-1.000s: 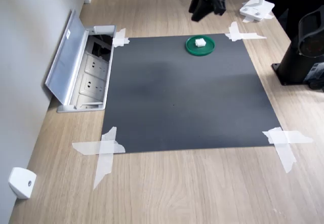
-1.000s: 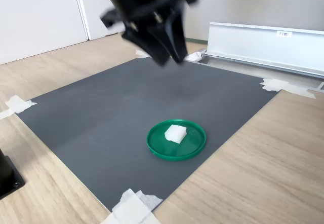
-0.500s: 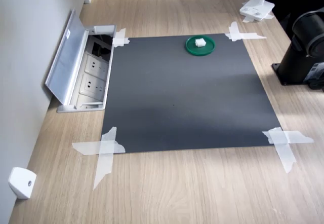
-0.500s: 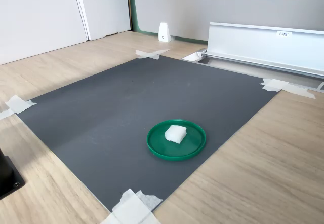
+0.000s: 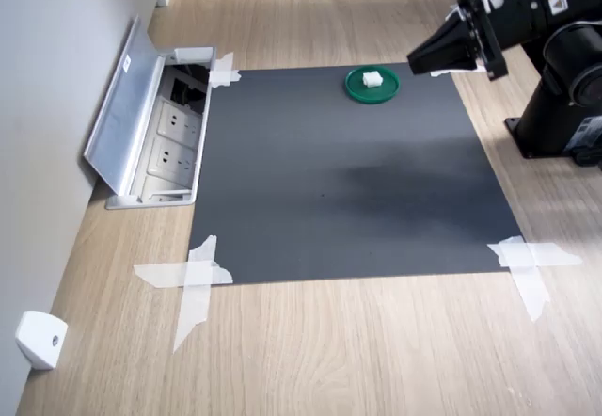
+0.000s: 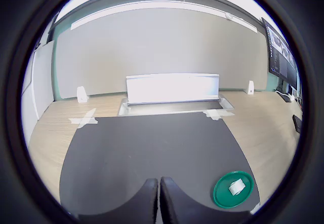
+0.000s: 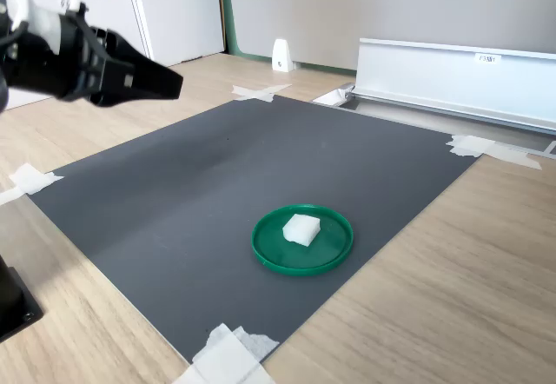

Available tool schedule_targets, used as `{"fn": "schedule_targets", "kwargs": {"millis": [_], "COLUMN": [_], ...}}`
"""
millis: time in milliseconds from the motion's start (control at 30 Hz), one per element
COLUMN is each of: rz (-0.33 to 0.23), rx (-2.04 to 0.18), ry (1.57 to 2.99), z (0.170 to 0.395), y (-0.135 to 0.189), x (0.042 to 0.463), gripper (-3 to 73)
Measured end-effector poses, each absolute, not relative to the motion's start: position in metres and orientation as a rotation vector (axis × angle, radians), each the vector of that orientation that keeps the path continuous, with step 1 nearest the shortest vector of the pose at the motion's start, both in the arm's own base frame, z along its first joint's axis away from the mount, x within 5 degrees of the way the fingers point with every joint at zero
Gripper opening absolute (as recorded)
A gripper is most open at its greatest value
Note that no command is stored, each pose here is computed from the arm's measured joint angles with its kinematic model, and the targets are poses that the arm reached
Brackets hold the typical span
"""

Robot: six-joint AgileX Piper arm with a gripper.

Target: Grasp a white terminal and put it on the green lid.

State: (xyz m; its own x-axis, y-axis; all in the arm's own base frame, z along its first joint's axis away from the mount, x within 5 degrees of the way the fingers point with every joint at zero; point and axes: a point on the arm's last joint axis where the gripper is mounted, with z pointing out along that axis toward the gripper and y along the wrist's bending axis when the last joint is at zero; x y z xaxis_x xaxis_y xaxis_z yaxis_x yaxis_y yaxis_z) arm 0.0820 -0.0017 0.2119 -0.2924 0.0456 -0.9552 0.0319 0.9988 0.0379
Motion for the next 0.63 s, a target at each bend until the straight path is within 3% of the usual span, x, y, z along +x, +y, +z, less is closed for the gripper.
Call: {"fn": "schedule_targets", "kwargs": {"millis": [167,633], "rz": [0.001,-0.012], "rx": [0.036,0.033], "ry": [1.839,1.940], "z": [0.2131,0.2044], "y": [-0.0015,-0.0021], "x": [0.0790,0.0758], "gripper": [-0.5,-0.5]}}
